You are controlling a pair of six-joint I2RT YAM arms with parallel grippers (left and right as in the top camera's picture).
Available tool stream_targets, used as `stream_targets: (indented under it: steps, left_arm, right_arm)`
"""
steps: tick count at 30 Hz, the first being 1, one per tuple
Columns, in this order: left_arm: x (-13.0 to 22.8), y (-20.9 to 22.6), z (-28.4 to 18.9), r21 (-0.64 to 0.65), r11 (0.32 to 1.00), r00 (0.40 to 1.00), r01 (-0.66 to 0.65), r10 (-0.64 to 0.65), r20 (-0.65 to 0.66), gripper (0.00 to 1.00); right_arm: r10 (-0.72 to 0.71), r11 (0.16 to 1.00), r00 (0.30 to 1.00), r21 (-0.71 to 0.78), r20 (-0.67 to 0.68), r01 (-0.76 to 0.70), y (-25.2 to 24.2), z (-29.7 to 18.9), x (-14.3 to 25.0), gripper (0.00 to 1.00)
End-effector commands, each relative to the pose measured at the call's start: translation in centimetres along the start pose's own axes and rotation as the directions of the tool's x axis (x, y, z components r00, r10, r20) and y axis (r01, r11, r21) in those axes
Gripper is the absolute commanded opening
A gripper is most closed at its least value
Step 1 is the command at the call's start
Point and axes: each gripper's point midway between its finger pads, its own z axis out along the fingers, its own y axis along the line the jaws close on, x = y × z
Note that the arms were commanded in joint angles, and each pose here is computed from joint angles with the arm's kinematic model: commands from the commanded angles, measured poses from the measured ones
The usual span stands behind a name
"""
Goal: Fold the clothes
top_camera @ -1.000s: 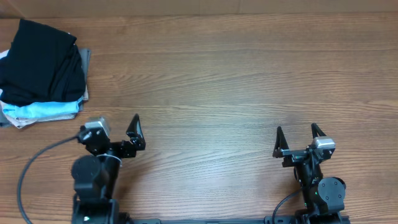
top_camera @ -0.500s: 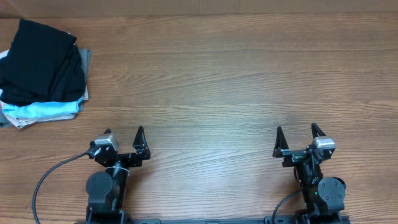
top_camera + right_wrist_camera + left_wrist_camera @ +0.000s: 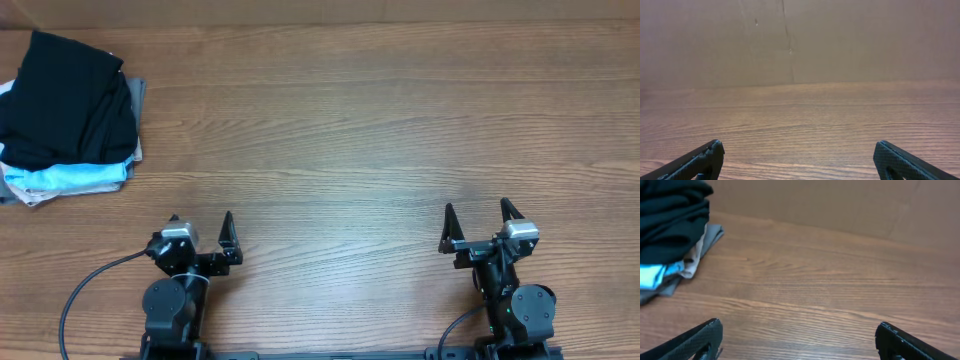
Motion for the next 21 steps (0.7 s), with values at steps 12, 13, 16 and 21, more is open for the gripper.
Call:
stream_targets:
  steps: [12,13,16,21]
  left_arm:
    - [-2.5,-0.7,-0.9,0.004,0.981,0.974,-0.194,0.192,0.123,1.0]
    - [-2.5,-0.7,-0.9,0.004,0.981,0.974,-0.194,0.192,0.123,1.0]
    - [-2.5,-0.7,-0.9,0.004,0.981,0.974,-0.193,0.191,0.123,1.0]
    - [-2.5,-0.7,-0.9,0.004,0.981,0.974,-0.193,0.191,0.122,1.0]
  right_arm:
    - [-0.003,1.0,1.0,0.005,0.005,0.003,-0.1,0.0,0.2,1.0]
    - [-0.003,1.0,1.0,0.005,0.005,0.003,-0.1,0.0,0.2,1.0]
    - [-0.003,1.0,1.0,0.005,0.005,0.003,-0.1,0.0,0.2,1.0]
    - [-0.003,1.0,1.0,0.005,0.005,0.003,-0.1,0.0,0.2,1.0]
